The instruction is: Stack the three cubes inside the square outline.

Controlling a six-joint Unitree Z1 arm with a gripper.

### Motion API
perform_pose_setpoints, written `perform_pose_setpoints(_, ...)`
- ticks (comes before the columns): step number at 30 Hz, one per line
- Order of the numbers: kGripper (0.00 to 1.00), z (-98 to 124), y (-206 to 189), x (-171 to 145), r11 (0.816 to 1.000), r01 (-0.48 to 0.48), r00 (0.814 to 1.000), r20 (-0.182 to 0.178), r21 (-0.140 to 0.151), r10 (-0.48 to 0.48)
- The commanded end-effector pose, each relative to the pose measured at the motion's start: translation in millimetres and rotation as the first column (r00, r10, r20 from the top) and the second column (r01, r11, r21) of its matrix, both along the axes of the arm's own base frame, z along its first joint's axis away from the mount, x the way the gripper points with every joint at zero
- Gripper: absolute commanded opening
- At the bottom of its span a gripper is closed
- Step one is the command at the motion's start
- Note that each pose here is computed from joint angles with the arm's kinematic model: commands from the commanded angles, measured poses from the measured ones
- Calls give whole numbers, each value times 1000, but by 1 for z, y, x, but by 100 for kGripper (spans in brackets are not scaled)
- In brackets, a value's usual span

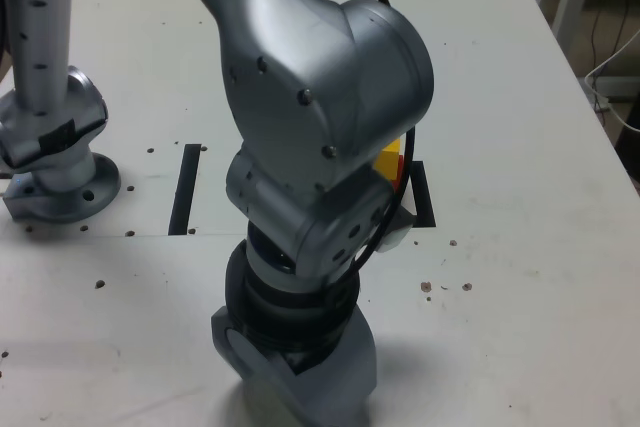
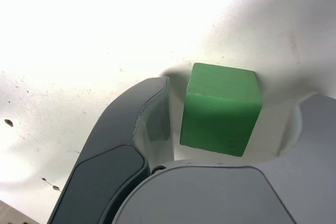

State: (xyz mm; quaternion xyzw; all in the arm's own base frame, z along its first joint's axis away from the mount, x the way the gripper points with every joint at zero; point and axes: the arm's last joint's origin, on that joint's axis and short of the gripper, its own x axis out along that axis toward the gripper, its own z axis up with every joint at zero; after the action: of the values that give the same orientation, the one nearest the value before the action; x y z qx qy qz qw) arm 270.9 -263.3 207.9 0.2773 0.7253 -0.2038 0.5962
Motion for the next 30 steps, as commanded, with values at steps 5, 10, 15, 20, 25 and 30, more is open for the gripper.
perform_pose_setpoints(5,26,-2,-1,2,1000,-3,1000,8,8,3)
perform_pose_setpoints(10,25,-2,0,1,1000,-3,1000,2,12,3)
perform_pose_setpoints(15,25,-1,1,1,1000,-4,1000,0,13,4)
perform_pose_setpoints(20,25,2,2,0,1000,-3,1000,1,13,3)
perform_pose_setpoints(25,25,15,8,-4,1000,-6,1000,2,28,6)
perform_pose_setpoints(30,25,35,27,-1,998,-42,999,-3,48,42)
